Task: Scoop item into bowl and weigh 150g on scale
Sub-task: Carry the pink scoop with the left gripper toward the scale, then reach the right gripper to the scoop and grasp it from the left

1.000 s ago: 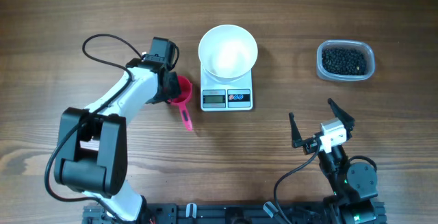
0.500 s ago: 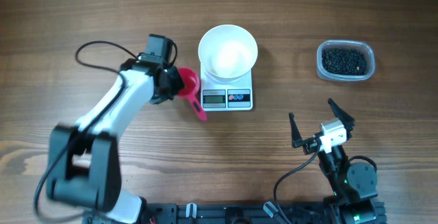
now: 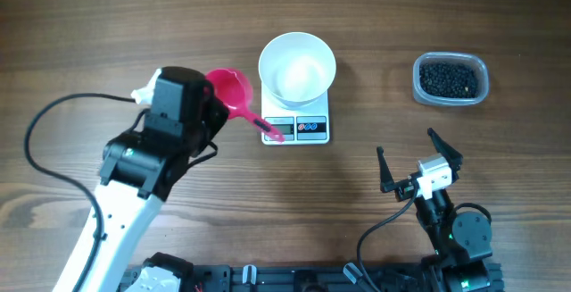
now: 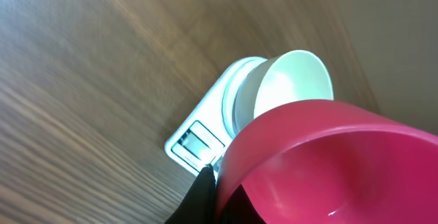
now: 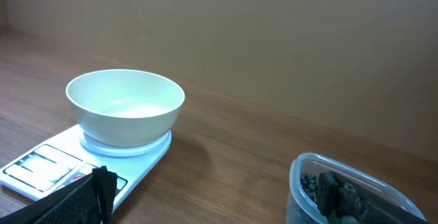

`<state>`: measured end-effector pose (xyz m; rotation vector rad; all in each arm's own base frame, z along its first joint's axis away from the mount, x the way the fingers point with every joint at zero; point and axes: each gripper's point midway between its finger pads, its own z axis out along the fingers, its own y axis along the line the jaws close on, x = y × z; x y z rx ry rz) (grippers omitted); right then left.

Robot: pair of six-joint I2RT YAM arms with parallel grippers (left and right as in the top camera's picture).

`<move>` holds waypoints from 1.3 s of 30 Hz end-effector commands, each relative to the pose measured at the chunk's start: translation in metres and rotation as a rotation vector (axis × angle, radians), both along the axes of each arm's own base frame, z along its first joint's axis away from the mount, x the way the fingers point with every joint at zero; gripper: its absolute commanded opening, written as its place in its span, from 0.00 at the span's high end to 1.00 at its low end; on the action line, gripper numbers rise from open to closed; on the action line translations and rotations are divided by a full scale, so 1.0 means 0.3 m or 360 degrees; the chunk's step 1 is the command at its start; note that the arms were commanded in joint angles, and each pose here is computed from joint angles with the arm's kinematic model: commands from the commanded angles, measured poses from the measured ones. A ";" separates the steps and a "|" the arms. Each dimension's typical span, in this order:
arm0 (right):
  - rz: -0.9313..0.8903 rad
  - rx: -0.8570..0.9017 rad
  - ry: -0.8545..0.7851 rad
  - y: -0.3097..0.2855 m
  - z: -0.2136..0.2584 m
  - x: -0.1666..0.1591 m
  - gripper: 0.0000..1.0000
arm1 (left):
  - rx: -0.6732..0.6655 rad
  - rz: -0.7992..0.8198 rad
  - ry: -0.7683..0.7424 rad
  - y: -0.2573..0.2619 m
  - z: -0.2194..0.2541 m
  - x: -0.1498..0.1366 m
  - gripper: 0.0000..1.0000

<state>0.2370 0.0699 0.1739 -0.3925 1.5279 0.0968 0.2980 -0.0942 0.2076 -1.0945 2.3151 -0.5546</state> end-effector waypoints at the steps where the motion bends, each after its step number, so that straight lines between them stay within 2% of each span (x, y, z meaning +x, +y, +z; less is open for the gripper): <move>1: 0.0143 0.0369 0.0118 0.050 0.008 -0.018 0.00 | -0.0157 0.0329 0.0170 -0.024 -0.088 0.023 0.96; 3: 0.0171 0.0861 0.0314 0.060 0.008 -0.023 0.00 | -0.0171 0.0369 0.0228 -0.051 -0.140 0.048 0.96; 6: 0.0199 0.1934 0.0763 0.078 0.011 -0.031 0.00 | -0.0162 0.0322 0.0239 -0.107 -0.189 0.089 0.96; 10: 0.0134 0.2508 0.0953 0.061 0.009 -0.023 0.00 | -0.0205 0.0317 0.0214 -0.146 -0.189 0.104 0.96; 11: 0.0130 0.2547 0.0967 0.060 0.009 -0.023 0.01 | -0.0204 0.0318 0.0215 -0.145 -0.189 0.103 0.96; 13: 0.0184 0.2434 0.0951 0.075 0.017 -0.030 0.00 | -0.0204 0.0317 0.0215 -0.145 -0.189 0.103 0.96; 15: 0.0455 0.1970 0.0811 0.140 0.077 -0.071 0.01 | -0.0201 0.0316 0.0219 -0.145 -0.191 0.102 0.96; 16: 0.0590 0.1836 0.0809 0.178 0.095 -0.101 0.01 | -0.0194 0.0308 0.0219 -0.144 -0.191 0.101 0.96; 21: 0.0771 0.1481 0.0744 0.234 0.200 -0.140 0.01 | -0.0193 0.0306 0.0220 -0.144 -0.191 0.100 0.96; 24: 0.0888 0.1246 0.0894 0.304 0.240 -0.110 0.01 | -0.0193 0.0306 0.0220 -0.144 -0.191 0.100 0.96; 30: 0.1086 0.1031 0.1100 0.487 0.227 0.008 0.01 | -0.0194 0.0307 0.0220 -0.144 -0.191 0.100 0.96; 33: 0.1142 0.1073 0.1152 0.577 0.181 0.072 0.01 | -0.0196 0.0306 0.0221 -0.145 -0.191 0.100 0.96; 39: 0.1154 0.1146 0.1250 0.686 0.090 0.219 0.10 | -0.0199 0.0304 0.0223 -0.146 -0.192 0.100 0.96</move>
